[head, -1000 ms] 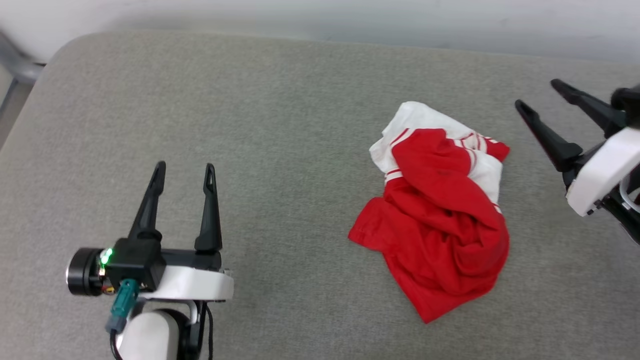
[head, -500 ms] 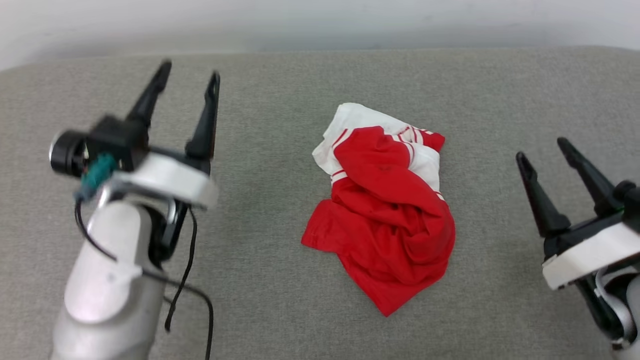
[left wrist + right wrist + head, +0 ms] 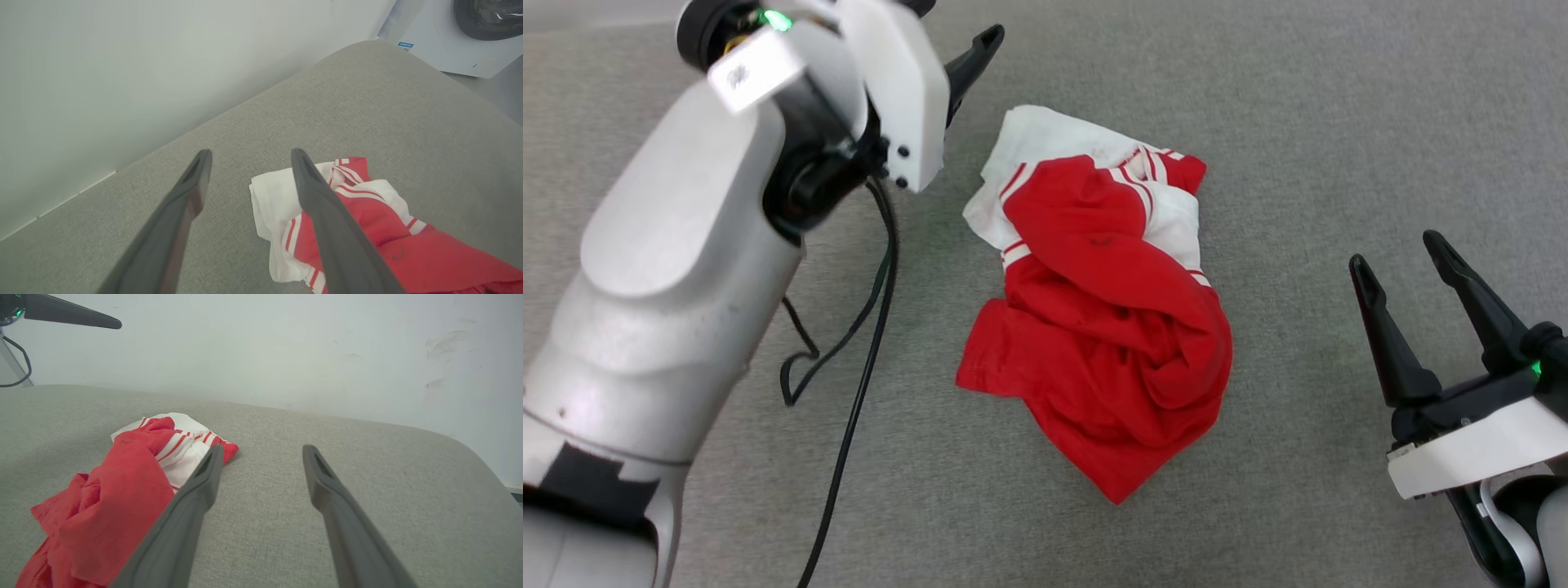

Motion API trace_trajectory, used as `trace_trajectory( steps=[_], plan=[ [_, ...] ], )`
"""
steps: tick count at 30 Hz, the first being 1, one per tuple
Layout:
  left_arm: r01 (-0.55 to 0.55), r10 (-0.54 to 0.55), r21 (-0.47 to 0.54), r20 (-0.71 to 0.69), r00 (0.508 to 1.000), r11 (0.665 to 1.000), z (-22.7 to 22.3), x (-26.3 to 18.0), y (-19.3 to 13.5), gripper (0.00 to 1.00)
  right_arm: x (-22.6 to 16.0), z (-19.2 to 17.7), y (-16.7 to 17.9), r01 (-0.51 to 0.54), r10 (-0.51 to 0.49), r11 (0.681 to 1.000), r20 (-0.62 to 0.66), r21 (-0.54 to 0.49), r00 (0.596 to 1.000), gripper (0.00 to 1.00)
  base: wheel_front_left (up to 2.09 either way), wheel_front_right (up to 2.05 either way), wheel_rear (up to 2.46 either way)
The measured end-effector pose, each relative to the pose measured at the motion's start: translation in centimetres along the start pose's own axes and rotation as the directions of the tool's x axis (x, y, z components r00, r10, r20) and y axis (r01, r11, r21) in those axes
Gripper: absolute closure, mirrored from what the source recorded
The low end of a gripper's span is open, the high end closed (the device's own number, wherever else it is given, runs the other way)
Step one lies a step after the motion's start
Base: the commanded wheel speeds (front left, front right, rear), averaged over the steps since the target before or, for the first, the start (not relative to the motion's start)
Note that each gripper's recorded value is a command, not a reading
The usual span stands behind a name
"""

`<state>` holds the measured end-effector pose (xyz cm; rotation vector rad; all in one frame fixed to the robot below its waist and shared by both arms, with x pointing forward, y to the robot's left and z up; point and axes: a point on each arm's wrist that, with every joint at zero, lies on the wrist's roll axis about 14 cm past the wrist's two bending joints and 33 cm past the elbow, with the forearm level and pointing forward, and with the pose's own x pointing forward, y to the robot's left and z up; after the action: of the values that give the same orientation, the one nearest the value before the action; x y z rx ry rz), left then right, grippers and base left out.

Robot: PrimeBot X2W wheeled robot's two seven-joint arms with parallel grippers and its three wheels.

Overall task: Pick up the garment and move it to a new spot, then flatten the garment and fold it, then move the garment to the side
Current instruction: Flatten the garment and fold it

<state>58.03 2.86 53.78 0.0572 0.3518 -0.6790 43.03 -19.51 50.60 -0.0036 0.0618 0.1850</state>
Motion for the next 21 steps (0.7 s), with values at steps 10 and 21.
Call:
trace_trajectory(
  steps=[10,21],
  plan=[
    [0.125,-0.081,0.076,-0.425,0.901,0.989,-6.8,5.7,-1.7,0.0,0.8,-2.1,-1.3,0.041,-0.042,0.999,-0.04,-0.006,0.998,0.0,0.0,0.0,0.0],
    [0.172,-0.047,0.123,-0.669,0.742,0.977,-15.1,7.5,-0.8,0.0,1.3,-4.3,-2.4,0.071,-0.071,0.997,-0.081,-0.005,0.994,0.0,0.0,0.0,0.0]
  ],
)
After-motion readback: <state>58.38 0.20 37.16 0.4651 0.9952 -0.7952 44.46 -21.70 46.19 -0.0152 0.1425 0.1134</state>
